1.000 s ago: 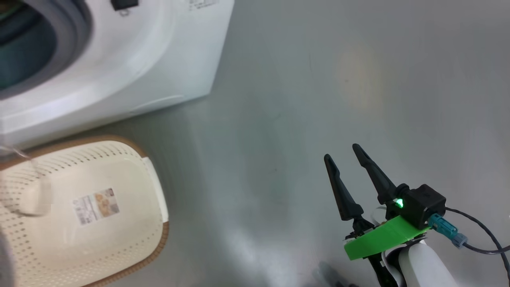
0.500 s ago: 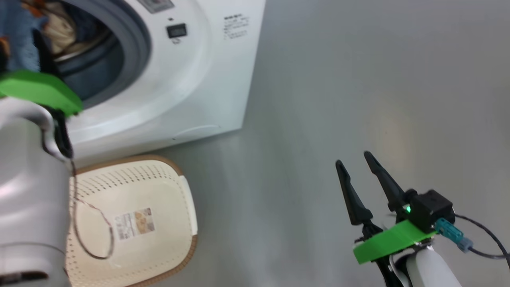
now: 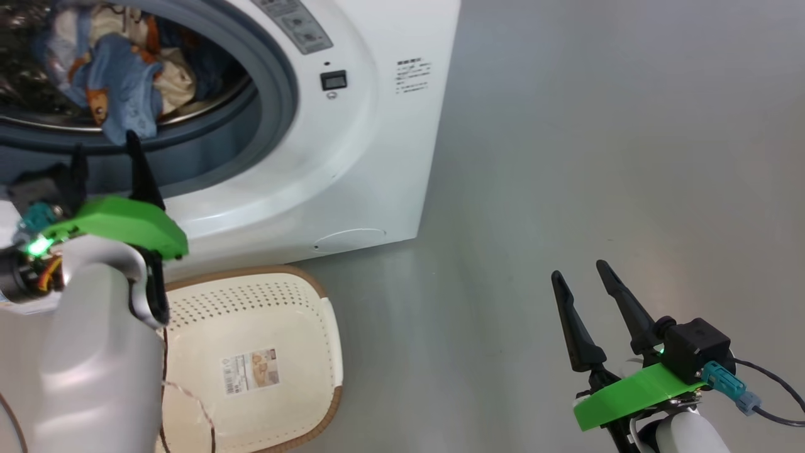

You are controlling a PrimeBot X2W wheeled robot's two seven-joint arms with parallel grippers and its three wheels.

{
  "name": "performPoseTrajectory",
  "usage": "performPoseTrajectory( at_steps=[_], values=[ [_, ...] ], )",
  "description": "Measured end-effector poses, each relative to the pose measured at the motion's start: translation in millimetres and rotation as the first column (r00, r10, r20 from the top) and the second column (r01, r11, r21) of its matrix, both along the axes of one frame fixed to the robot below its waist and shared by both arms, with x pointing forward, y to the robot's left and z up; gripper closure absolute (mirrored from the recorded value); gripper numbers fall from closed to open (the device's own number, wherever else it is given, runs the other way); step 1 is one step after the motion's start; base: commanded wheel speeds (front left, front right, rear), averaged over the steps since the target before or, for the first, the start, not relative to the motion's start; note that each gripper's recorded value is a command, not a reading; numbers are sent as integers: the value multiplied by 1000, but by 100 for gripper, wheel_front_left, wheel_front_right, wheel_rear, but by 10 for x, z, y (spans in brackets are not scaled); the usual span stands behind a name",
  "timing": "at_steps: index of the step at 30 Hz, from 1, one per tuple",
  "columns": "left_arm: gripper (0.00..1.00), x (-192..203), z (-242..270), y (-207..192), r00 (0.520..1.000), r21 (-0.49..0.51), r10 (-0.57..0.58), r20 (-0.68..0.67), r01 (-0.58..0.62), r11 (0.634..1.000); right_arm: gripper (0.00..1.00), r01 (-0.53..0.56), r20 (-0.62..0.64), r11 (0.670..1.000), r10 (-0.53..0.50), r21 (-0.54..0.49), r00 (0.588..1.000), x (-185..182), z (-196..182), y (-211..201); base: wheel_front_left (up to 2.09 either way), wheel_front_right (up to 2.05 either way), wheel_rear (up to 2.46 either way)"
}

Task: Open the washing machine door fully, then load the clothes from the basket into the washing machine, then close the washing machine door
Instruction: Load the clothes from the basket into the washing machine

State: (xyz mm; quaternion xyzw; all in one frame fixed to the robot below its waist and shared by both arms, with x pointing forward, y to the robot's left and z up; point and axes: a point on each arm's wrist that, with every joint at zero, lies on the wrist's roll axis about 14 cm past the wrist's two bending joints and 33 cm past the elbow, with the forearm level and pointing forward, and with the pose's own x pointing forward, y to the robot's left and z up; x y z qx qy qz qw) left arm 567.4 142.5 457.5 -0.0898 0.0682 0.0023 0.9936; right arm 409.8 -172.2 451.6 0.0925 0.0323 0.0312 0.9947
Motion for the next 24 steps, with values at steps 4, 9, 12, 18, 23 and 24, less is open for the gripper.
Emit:
performPoseTrajectory(
  at_steps=[4,9,12,18,23,24],
  values=[
    [0,-71,-8,14,1000,-1,-2,5,2,1000,0,-15,4,1000,15,5,1000,26,5,53,0,0,0],
    [0,-106,-38,50,1000,-7,0,7,0,1000,0,-26,-1,1000,26,2,1000,67,-29,89,0,0,0],
    [0,-153,-95,52,1000,-11,-6,1,6,1000,0,-33,-6,999,33,-15,999,90,-57,100,0,0,0],
    [0,-370,-269,9,999,-37,-29,-16,28,999,0,-41,-11,999,40,-19,999,136,-96,123,0,0,0],
    [0,-604,-351,39,999,-44,-35,-23,34,998,0,-51,-11,998,51,-24,999,167,-107,155,0,0,0],
    [0,-658,-364,35,999,-44,-40,-27,38,998,0,-52,-11,998,52,-23,999,172,-110,161,0,0,0]
  ],
)
